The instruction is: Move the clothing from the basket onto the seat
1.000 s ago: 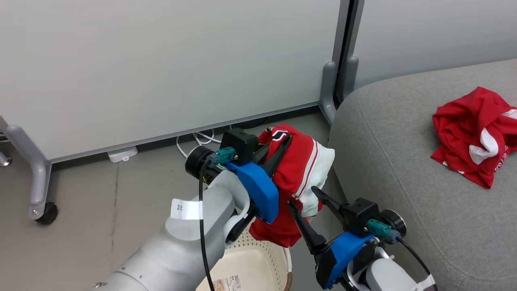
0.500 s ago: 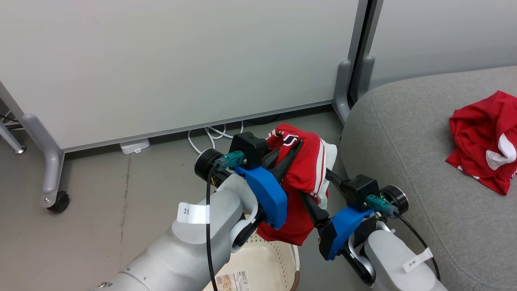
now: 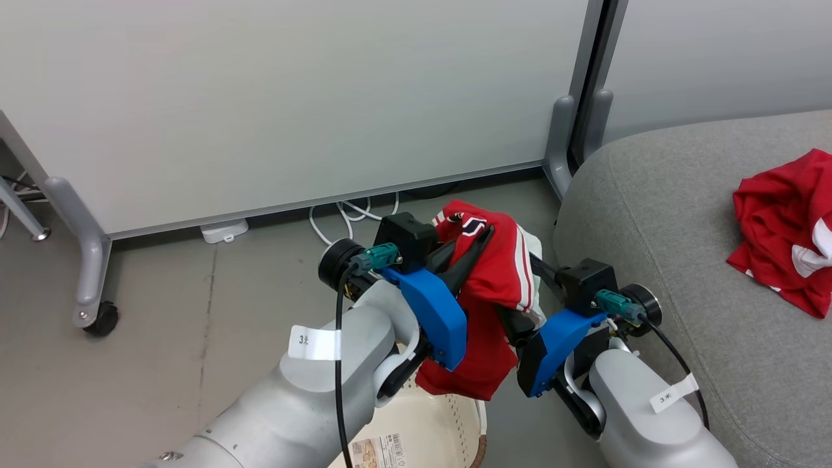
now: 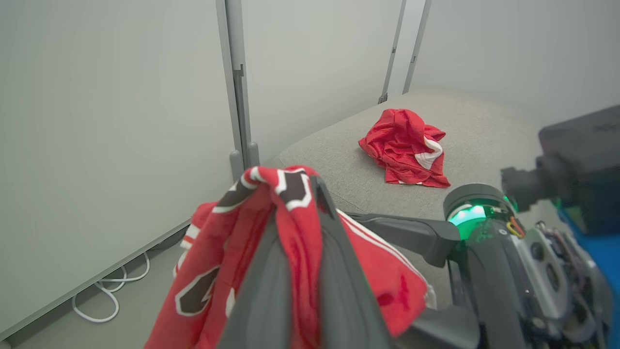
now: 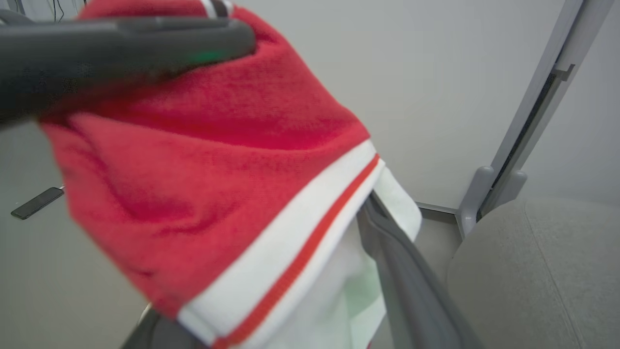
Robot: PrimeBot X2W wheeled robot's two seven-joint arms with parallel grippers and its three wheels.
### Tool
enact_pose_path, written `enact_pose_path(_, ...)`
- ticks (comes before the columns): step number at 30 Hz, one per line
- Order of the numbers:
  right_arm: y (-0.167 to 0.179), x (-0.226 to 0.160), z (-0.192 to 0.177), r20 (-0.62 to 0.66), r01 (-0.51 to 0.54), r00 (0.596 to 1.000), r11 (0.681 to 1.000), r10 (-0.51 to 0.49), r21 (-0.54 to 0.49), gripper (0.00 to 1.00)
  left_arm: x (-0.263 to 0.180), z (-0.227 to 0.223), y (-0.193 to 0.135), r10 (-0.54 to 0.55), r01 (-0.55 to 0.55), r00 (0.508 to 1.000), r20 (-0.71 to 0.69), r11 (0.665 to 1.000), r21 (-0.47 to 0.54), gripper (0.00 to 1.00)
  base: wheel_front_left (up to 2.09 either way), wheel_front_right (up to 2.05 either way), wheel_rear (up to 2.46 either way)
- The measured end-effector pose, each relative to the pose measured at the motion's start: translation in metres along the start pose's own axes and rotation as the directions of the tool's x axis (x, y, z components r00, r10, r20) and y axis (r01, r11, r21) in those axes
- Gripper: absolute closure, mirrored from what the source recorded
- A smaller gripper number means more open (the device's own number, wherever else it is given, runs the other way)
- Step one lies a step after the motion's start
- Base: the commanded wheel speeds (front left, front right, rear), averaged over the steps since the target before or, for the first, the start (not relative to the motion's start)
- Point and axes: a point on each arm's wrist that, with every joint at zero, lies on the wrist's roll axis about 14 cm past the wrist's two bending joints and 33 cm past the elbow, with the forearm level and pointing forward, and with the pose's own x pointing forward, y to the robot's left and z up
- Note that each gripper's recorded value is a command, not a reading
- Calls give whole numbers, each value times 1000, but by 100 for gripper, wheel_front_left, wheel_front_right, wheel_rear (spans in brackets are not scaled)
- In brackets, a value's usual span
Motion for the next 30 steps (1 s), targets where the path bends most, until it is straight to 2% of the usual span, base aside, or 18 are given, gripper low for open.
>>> enact_pose_path(1, 1, 0, -1, -3, 0, 1000, 1000, 0, 8, 55, 0, 0, 0, 0, 0, 1000, 0, 1000, 0, 100, 0, 0, 0)
enact_pose_path(2, 1, 0, -2, -7, -2, 1000, 1000, 2, 13, 89, 0, 0, 0, 1, -1, 1000, 0, 1000, 1, 100, 0, 0, 0)
enact_pose_path(3, 2, 0, -2, -8, -5, 1000, 1000, 5, 16, 100, 0, 0, 1, 2, -2, 1000, -1, 1000, 1, 100, 0, 0, 0)
enact_pose_path(15, -1, -2, 2, 5, 6, 1000, 999, -6, 32, 100, 3, 1, 1, 2, -2, 1000, 2, 1000, 1, 100, 0, 0, 0)
enact_pose_path(16, -1, -2, 3, 6, 6, 1000, 999, -6, 32, 100, 4, 2, 1, 2, -2, 1000, 2, 1000, 2, 93, 0, 0, 0)
enact_pose_path(17, -2, -2, 3, 9, 7, 1000, 999, -7, 33, 100, 4, 2, 1, 2, -2, 1000, 2, 1000, 3, 67, 0, 0, 0)
enact_pose_path(18, -2, -2, 5, 13, 7, 1000, 999, -8, 34, 100, 4, 2, 0, 1, -1, 1000, 2, 1000, 4, 48, 0, 0, 0)
enact_pose_path(19, -2, -2, 6, 18, 8, 1000, 999, -9, 34, 100, 4, 2, 0, 1, -1, 1000, 2, 1000, 5, 13, 0, 0, 0)
enact_pose_path(20, -2, -3, 7, 20, 9, 1000, 999, -9, 34, 100, 4, 2, 0, 1, -1, 1000, 2, 1000, 5, 0, 0, 0, 0)
enact_pose_path(30, -5, -3, 12, 34, 19, 999, 999, -20, 37, 100, 3, 1, 3, 14, -14, 1000, 2, 1000, 0, 0, 0, 0, 0)
